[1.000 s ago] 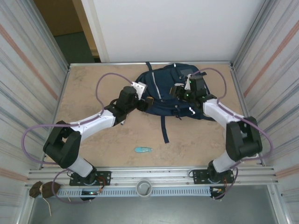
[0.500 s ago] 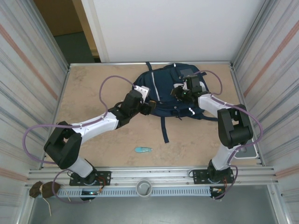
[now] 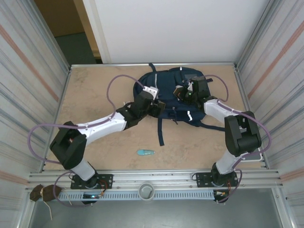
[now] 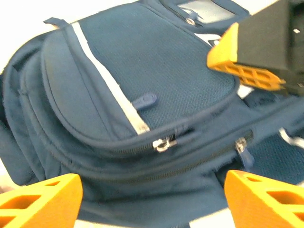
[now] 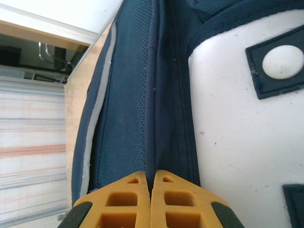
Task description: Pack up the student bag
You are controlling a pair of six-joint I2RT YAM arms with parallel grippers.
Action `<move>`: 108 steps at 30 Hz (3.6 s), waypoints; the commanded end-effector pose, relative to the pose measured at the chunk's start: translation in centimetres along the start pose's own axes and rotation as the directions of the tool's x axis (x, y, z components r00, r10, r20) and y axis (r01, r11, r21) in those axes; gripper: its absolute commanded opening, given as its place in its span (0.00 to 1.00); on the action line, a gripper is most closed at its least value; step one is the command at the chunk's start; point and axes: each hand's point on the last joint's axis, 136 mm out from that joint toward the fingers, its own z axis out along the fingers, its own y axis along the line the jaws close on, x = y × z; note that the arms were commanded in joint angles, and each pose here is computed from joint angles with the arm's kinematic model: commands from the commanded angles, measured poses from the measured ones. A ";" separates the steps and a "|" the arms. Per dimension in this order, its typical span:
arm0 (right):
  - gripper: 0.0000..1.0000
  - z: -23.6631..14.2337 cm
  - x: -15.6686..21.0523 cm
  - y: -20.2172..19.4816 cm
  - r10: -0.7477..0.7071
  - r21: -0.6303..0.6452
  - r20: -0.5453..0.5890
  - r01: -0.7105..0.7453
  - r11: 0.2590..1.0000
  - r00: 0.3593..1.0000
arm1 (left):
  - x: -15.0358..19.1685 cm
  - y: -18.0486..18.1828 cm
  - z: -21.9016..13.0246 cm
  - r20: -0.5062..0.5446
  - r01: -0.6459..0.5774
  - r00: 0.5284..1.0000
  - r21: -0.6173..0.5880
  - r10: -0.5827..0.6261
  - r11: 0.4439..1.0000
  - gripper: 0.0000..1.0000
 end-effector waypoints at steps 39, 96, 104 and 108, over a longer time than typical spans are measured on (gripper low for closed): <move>0.00 -0.5 -1.2 2.0 -0.120 -0.139 -0.100 0.106 0.985 0.988 | 0.8 3.4 5.2 -0.083 -0.015 0.997 -0.088 0.008 0.996 0.26; 0.00 -0.4 -3.1 -1.1 -0.201 -0.090 -0.207 0.186 0.978 0.957 | 1.8 3.0 5.5 -0.128 -0.068 0.991 -0.148 0.049 0.987 0.59; 0.00 -0.3 -3.1 -1.3 -0.199 -0.091 -0.212 0.184 0.979 0.957 | 2.9 2.2 6.2 -0.163 -0.059 0.986 -0.069 0.047 0.996 0.31; 0.00 -0.3 -3.1 -1.3 -0.208 -0.089 -0.222 0.193 0.977 0.953 | 3.2 2.5 6.2 -0.170 -0.044 0.985 -0.063 0.032 0.997 0.22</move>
